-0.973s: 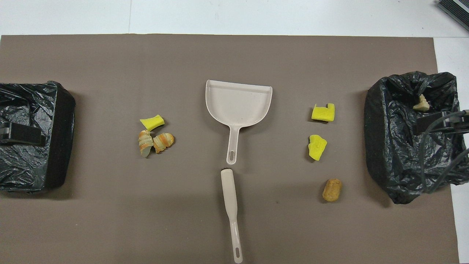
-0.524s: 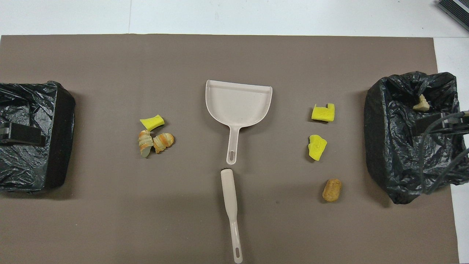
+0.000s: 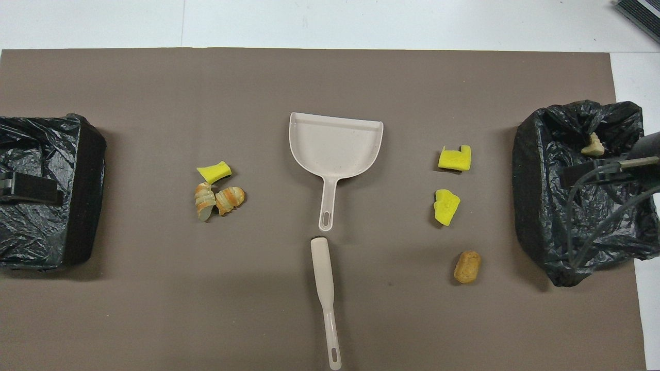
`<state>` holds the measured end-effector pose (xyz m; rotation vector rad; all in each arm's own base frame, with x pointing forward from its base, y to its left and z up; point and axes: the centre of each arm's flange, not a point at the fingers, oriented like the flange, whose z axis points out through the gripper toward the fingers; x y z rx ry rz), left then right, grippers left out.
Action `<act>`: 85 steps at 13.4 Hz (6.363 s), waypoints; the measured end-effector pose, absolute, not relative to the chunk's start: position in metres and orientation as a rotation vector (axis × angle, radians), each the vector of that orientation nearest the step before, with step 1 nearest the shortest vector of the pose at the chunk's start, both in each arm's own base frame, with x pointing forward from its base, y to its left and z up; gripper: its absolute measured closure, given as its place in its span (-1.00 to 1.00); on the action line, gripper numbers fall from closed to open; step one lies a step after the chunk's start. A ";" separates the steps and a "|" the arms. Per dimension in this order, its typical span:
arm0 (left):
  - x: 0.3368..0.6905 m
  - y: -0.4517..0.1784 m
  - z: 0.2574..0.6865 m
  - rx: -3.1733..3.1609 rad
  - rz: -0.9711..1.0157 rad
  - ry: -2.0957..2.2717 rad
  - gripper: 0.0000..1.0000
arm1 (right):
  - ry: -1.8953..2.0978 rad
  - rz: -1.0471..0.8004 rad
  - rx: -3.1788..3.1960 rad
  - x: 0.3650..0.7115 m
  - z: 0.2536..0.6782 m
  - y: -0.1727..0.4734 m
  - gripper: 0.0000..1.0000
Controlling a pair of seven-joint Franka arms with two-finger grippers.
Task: Sweep and dump trash in bin
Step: 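Reach the right gripper toward the beige dustpan handle, then grasp the dustpan handle with the right gripper, then lift the dustpan with the right gripper while the left gripper reaches the brush, then grasp the beige brush handle with the left gripper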
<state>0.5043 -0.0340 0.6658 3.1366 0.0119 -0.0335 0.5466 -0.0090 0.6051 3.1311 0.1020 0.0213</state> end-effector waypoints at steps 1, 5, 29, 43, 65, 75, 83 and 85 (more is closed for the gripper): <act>0.504 -0.032 0.666 3.136 -0.033 0.018 -1.00 | 0.116 0.015 3.129 0.551 0.602 -0.005 -1.00; 0.505 -0.030 0.666 3.136 -0.033 0.023 -1.00 | 0.270 -0.033 3.086 0.575 0.580 0.046 -1.00; 0.513 -0.032 0.656 3.134 0.042 0.019 -1.00 | -0.248 -0.065 3.199 0.584 0.381 0.363 -1.00; 0.526 -0.021 0.640 3.129 0.137 0.028 -1.00 | -0.002 -0.036 3.079 0.551 0.353 0.370 0.36; 0.296 -0.388 0.408 3.153 -0.081 0.163 -1.00 | 1.785 -0.238 2.563 0.591 0.438 0.197 0.36; 0.274 -0.399 0.366 3.106 -0.037 0.141 -1.00 | 1.876 -0.212 2.451 0.585 0.396 0.146 0.36; 0.252 -0.411 0.349 3.107 -0.049 0.061 -1.00 | 1.910 -0.227 2.380 0.570 0.387 0.152 0.36; 0.252 -0.410 0.347 3.101 -0.041 0.064 -1.00 | 1.917 -0.225 2.374 0.567 0.382 0.154 0.36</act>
